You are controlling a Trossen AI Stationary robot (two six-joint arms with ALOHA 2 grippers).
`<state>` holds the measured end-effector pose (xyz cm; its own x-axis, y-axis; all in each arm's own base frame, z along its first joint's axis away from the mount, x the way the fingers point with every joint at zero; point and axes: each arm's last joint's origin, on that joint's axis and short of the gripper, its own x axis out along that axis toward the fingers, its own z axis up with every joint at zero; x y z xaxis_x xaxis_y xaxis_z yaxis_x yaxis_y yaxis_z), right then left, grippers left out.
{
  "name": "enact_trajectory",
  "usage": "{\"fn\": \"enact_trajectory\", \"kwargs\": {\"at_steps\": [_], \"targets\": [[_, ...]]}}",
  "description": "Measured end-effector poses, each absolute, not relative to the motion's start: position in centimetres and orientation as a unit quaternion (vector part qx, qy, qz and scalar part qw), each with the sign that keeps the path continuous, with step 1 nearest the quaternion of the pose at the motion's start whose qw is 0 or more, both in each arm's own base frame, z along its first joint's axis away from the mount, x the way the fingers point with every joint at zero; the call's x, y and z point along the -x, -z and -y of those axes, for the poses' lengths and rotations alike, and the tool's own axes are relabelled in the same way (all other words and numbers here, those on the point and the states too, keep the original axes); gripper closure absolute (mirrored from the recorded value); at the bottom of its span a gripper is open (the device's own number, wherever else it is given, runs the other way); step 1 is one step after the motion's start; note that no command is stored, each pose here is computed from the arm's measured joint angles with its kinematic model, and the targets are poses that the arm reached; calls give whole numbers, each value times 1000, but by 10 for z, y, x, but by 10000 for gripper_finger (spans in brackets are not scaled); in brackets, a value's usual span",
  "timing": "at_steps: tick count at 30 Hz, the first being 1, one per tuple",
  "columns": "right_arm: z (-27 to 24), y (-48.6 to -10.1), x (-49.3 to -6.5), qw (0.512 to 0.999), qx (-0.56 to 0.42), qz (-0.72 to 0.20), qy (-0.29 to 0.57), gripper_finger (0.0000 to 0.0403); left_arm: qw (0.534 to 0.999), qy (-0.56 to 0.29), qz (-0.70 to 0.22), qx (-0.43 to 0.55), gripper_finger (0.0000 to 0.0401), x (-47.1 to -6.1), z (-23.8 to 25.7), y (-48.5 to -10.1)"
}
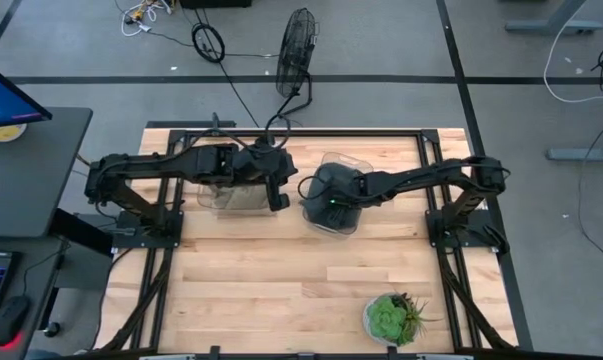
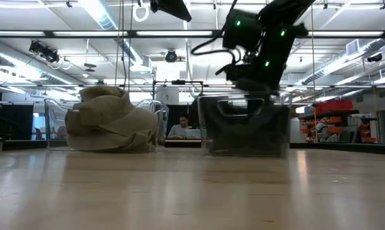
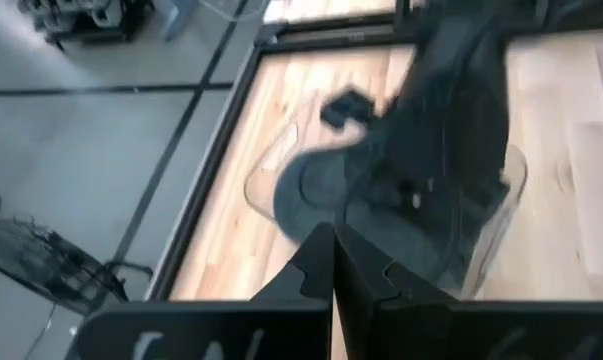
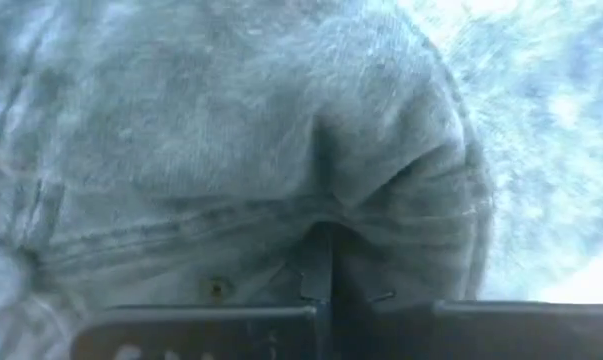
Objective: Pick & Place hat
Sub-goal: Stack the black cap into the right transparent bin, then return to Home Position
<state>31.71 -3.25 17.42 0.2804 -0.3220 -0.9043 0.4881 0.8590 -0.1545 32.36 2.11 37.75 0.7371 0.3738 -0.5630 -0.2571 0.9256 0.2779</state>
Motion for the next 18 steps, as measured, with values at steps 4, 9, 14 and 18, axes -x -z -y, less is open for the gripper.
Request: {"fn": "enact_trajectory", "kwargs": {"at_steps": [4, 9, 14, 18], "targets": [[24, -209, -310, 813, -75, -525, 242, 401, 926, -179, -325, -72, 398, -321, -21, -377], [6, -257, -289, 849, -68, -477, 218, 401, 924, -178, -331, -62, 398, -316, -16, -378], [-16, -307, -254, 900, -48, -399, 167, 401, 930, -177, -318, -56, 398, -299, -7, -392], [-31, -336, -222, 932, -3, -330, 153, 401, 938, -173, -299, -45, 398, -262, -2, -415]]}}
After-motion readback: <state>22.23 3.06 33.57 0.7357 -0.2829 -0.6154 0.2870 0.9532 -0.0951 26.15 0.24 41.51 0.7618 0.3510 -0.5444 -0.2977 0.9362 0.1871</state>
